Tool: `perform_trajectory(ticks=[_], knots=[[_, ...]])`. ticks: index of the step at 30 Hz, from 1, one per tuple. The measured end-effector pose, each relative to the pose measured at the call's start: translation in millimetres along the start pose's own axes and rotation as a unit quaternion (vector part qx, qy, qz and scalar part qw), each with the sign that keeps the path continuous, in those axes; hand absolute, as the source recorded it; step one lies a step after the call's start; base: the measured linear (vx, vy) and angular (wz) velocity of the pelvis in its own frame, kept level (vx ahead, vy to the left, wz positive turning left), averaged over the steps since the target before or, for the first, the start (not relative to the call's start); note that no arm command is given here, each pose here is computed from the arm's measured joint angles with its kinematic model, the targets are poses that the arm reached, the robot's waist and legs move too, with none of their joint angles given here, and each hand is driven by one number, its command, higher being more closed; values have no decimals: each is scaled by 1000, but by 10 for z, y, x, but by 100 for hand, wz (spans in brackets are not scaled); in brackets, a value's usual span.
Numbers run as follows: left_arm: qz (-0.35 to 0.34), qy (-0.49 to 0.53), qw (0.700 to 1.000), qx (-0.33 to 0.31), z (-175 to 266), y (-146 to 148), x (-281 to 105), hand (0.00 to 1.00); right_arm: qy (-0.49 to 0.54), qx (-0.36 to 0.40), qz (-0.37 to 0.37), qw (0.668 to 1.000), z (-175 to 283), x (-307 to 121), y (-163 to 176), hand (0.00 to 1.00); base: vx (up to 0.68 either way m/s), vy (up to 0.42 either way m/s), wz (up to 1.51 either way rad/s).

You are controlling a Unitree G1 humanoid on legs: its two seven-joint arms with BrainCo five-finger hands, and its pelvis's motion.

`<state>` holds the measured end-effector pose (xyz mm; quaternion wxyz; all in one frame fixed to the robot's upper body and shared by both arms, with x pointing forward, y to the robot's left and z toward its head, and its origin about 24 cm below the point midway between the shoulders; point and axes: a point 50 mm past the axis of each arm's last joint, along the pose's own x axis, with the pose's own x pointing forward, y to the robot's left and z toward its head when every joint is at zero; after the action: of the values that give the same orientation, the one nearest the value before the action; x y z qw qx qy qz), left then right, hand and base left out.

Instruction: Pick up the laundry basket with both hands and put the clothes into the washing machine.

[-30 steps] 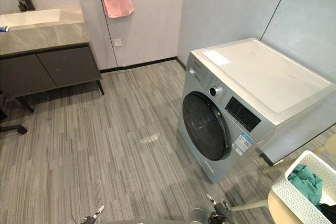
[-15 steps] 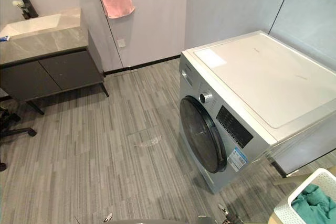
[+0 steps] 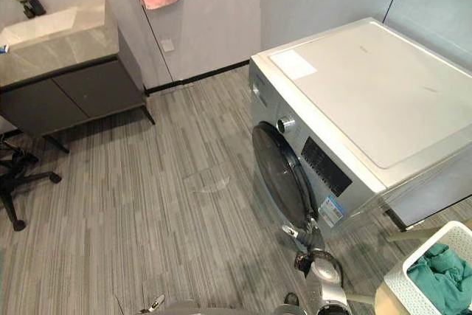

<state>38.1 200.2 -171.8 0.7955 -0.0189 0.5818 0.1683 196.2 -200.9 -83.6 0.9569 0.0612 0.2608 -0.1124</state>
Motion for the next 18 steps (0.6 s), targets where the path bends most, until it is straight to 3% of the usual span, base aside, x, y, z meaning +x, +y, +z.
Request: perform_trajectory(ticks=[9,18], knots=[[-2,-3,999,46,19,-2,4,0,-109,-59,59,991,297,-303,205,0,-66,71,-2],[-8,-17,996,83,54,-14,6,0,-231,-135,17,963,802,-485,55,0,37,-6,-6]])
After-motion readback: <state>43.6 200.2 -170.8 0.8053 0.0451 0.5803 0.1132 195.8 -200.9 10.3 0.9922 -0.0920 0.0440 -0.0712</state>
